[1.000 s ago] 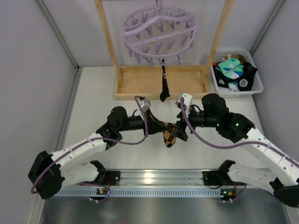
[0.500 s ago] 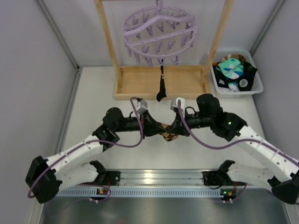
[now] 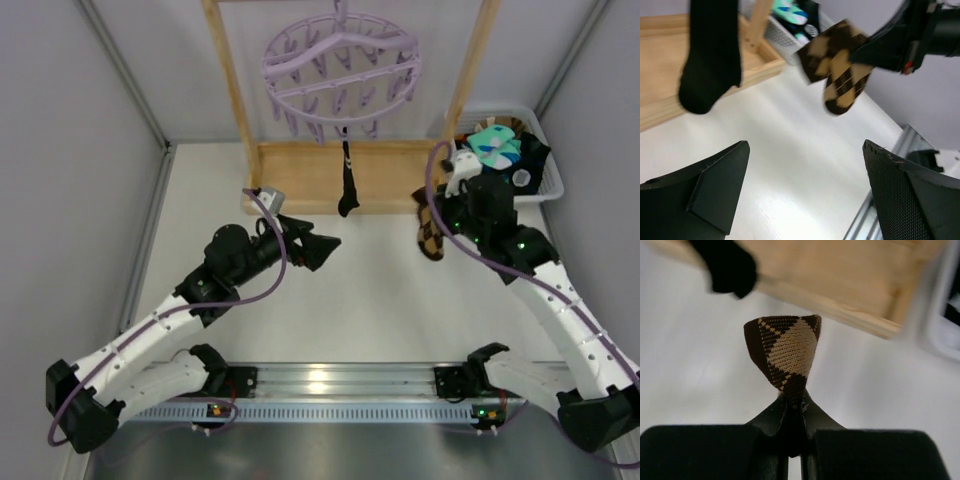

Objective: Remove the socks clipped to the hanger

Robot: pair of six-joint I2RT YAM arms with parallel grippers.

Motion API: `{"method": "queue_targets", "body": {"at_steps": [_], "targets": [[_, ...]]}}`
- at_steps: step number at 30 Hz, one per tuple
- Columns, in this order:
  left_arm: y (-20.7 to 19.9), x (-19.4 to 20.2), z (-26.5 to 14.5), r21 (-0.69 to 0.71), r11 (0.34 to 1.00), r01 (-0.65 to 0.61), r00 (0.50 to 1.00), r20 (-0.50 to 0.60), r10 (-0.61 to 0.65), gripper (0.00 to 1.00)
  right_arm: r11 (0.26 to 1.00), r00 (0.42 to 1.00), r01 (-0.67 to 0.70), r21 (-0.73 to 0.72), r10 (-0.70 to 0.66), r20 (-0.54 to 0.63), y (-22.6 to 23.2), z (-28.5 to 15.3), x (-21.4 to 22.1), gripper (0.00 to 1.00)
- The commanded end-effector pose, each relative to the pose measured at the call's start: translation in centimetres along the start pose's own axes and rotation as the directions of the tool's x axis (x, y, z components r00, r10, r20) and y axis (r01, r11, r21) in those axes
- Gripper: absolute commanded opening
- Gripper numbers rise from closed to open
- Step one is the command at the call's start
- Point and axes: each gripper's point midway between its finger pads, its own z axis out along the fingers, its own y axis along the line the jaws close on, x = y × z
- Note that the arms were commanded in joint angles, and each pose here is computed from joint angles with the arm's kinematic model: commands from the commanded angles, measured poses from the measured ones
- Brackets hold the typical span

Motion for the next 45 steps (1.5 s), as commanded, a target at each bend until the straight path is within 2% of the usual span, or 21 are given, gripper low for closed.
{"method": "queue_targets", "body": {"at_steps": [1,3,9,14,17,21,25,27,28,29,30,34,35,36,41,44,45], "targets": [[4.5,-0.7,-2.1,-0.283,0.959,-0.004,1.000,0.006,0.006,0.98,0.835,0.977,-0.211,0.508,0.158,0.146,-11.2,-3.7,-2.9,0.00],[4.8,-0.5,-2.9,-0.310,0.951,-0.006,1.000,-0.003,0.005,0.98,0.740,0.962,-0.271,0.616,0.186,0.200,-15.0,-4.9,-3.4,0.00],[4.8,-1.6,-4.9,-0.343,0.938,-0.046,0.999,-0.007,0.047,0.98,0.623,0.898,-0.424,0.657,0.195,0.395,-23.2,-3.0,-8.9,0.00],[3.7,-1.5,-5.4,-0.299,0.952,-0.059,0.998,-0.035,0.051,0.98,0.602,0.909,-0.408,0.687,0.201,0.364,-31.9,3.4,-11.5,0.00],[3.9,-1.2,-5.9,-0.313,0.947,-0.071,0.997,-0.056,0.057,0.98,0.571,0.922,-0.387,0.724,0.219,0.320,-36.9,6.7,-11.0,0.00],[4.2,-1.4,-6.5,-0.336,0.939,-0.076,0.997,-0.052,0.062,0.98,0.559,0.939,-0.331,0.760,0.270,0.211,-41.6,12.3,-7.4,0.00],[3.7,-0.8,-6.4,-0.309,0.949,-0.063,0.997,-0.065,0.045,0.98,0.619,0.930,-0.321,0.716,0.349,0.114,-42.1,17.7,-2.5,0.00],[3.6,-0.6,-6.3,-0.299,0.952,-0.064,0.996,-0.074,0.044,0.98,0.641,0.917,-0.347,0.685,0.386,0.103,-41.7,19.0,-1.5,0.09],[3.5,-0.4,-6.3,-0.291,0.955,-0.065,0.996,-0.080,0.043,0.98,0.645,0.913,-0.354,0.677,0.395,0.100,-41.5,19.0,-1.3,0.18],[3.4,-0.3,-6.2,-0.285,0.956,-0.066,0.995,-0.086,0.043,0.98,0.640,0.907,-0.370,0.673,0.406,0.113,-41.5,18.7,-1.5,0.53],[3.1,-0.2,-6.1,-0.269,0.961,-0.063,0.995,-0.092,0.040,0.98,0.619,0.907,-0.372,0.692,0.401,0.128,-41.7,17.9,-2.1,0.61],[2.6,0.0,-5.7,-0.242,0.969,-0.053,0.994,-0.109,0.027,0.98,0.555,0.901,-0.419,0.719,0.354,0.252,-41.3,11.9,-7.6,0.78],[2.6,-0.1,-5.7,-0.243,0.969,-0.053,0.994,-0.107,0.028,0.98,0.542,0.891,-0.443,0.714,0.356,0.282,-41.2,10.8,-8.4,0.93],[2.6,0.0,-5.5,-0.242,0.969,-0.050,0.993,-0.113,0.023,0.98,0.533,0.886,-0.456,0.713,0.347,0.308,-40.9,8.7,-9.8,0.99],[3.1,-0.2,-4.8,-0.266,0.963,-0.052,0.993,-0.119,0.021,0.98,0.516,0.886,-0.450,0.729,0.358,0.293,-39.3,4.4,-10.6,0.99],[4.2,-1.1,-4.1,-0.330,0.942,-0.051,0.995,-0.101,0.019,0.98,0.541,0.883,-0.458,0.705,0.367,0.292,-37.0,2.9,-10.1,0.99],[4.6,-0.8,-3.5,-0.348,0.936,-0.049,0.993,-0.114,0.009,0.99,0.572,0.880,-0.466,0.676,0.382,0.283,-35.0,2.2,-9.2,1.00]]}}
